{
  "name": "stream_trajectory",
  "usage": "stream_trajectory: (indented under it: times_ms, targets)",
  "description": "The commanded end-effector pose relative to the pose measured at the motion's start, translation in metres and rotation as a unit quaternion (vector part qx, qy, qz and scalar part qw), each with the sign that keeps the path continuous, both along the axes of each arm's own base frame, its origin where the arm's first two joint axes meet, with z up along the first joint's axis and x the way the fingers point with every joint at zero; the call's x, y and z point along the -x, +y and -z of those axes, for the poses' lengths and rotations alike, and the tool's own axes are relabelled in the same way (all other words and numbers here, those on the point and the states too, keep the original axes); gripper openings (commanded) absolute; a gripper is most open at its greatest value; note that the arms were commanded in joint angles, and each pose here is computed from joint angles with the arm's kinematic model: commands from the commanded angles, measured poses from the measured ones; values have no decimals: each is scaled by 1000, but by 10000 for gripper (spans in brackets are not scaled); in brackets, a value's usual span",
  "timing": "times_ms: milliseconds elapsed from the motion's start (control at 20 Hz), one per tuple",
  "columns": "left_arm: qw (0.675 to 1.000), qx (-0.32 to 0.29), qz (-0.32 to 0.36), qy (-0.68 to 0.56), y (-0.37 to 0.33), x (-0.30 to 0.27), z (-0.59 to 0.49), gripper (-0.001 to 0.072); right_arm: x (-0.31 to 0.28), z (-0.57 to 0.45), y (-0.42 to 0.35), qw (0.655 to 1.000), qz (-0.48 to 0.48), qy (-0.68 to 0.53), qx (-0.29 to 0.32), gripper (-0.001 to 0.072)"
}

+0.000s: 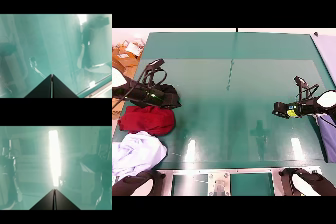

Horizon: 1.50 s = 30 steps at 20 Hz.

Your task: Fold the shirts.

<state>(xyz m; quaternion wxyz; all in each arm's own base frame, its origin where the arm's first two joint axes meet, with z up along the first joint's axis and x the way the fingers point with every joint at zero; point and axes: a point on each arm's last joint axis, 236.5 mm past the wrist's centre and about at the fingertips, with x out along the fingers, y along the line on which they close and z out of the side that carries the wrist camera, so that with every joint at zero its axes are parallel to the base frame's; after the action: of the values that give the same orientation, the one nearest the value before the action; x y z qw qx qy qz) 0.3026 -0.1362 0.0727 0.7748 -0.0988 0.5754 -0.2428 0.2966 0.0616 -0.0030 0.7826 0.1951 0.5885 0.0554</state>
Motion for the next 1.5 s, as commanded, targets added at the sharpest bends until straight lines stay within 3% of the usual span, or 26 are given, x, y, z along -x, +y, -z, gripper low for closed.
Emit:
stream_trajectory:
  times_ms: [0, 250, 350, 400, 450, 550, 600, 750, 850, 1050, 1100, 1150, 1200, 1350, 1450]
  targets:
    - [1000, 0, 0, -1, 0, 0, 0, 25, 0, 0, 0, 1000, 0, 0, 0, 20]
    - [998, 21, -31, -53, -4, -27, -12, 25, 0, 0, 1, 1000, 0, 0, -2, 20]
    - [995, -2, -46, -86, 7, -44, -12, 27, -9, -3, 0, 1000, 8, -19, -3, 20]
    - [990, -48, -55, -117, 28, -58, -9, 210, -15, -5, -1, 999, 13, -31, -2, 20]
    - [977, -131, -62, -159, 64, -75, -6, 720, -18, -6, -2, 999, 16, -37, -1, 23]
    - [934, -252, -109, -227, 135, -112, -15, 705, -26, -9, -4, 998, 23, -54, 1, 63]
    - [922, -275, -126, -241, 159, -125, -15, 704, -29, -10, -5, 998, 25, -61, 3, 62]
    - [920, -284, -172, -208, 212, -153, 40, 704, -32, -11, -6, 997, 28, -68, 4, 68]
    - [923, -288, -187, -174, 237, -161, 87, 704, -33, -12, -7, 997, 29, -70, 4, 145]
    - [930, -277, -192, -150, 244, -173, 146, 702, -33, -12, -6, 997, 29, -70, 4, 153]
    - [933, -266, -197, -142, 240, -173, 154, 648, -33, -12, -6, 997, 29, -69, 4, 152]
    - [936, -256, -204, -131, 237, -171, 160, 375, -33, -12, -6, 997, 28, -69, 4, 151]
    - [938, -250, -208, -122, 234, -168, 163, 21, -33, -12, -6, 997, 29, -69, 3, 140]
    - [944, -235, -213, -93, 229, -167, 143, 23, -33, -12, -7, 997, 29, -69, 4, 20]
    - [950, -222, -191, -110, 211, -181, 88, 22, -33, -12, -7, 997, 26, -71, 5, 20]
